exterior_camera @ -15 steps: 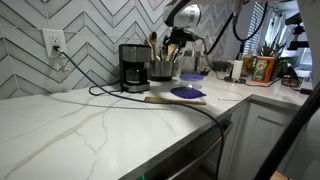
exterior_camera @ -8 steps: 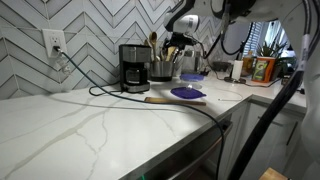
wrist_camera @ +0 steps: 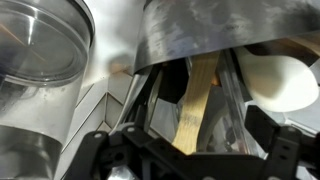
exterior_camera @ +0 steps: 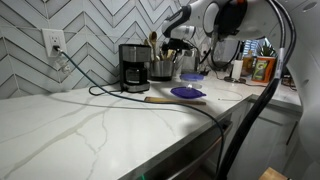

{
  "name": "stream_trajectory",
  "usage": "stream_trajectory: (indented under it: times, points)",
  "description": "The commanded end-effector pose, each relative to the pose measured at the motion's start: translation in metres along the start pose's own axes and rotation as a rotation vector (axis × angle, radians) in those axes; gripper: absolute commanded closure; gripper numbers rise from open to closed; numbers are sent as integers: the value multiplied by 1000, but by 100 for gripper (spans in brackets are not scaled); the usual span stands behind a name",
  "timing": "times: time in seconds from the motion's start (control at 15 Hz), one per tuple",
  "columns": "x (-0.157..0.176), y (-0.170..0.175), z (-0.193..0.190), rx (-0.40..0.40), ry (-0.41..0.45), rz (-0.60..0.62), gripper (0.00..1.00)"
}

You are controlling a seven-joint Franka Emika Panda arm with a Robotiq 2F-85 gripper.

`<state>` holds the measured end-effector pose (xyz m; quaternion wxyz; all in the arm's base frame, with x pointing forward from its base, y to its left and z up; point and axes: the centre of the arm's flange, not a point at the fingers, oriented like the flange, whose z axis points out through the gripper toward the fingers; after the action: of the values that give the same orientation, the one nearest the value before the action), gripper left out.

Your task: Put the wooden spoon on the countertop

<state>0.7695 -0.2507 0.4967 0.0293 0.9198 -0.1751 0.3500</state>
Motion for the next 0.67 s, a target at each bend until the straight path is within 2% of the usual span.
stream_trajectory:
  times: [0.0, 0.13, 0.47, 0.53, 0.6]
  points:
    - [19, 8, 24, 32, 43, 3, 32]
    - [20, 10, 29, 31, 52, 7, 51]
    - [20, 8, 29, 33, 60, 13, 89]
    - [21, 6, 27, 37, 61, 16, 94]
    - [21, 4, 25, 39, 62, 13, 93]
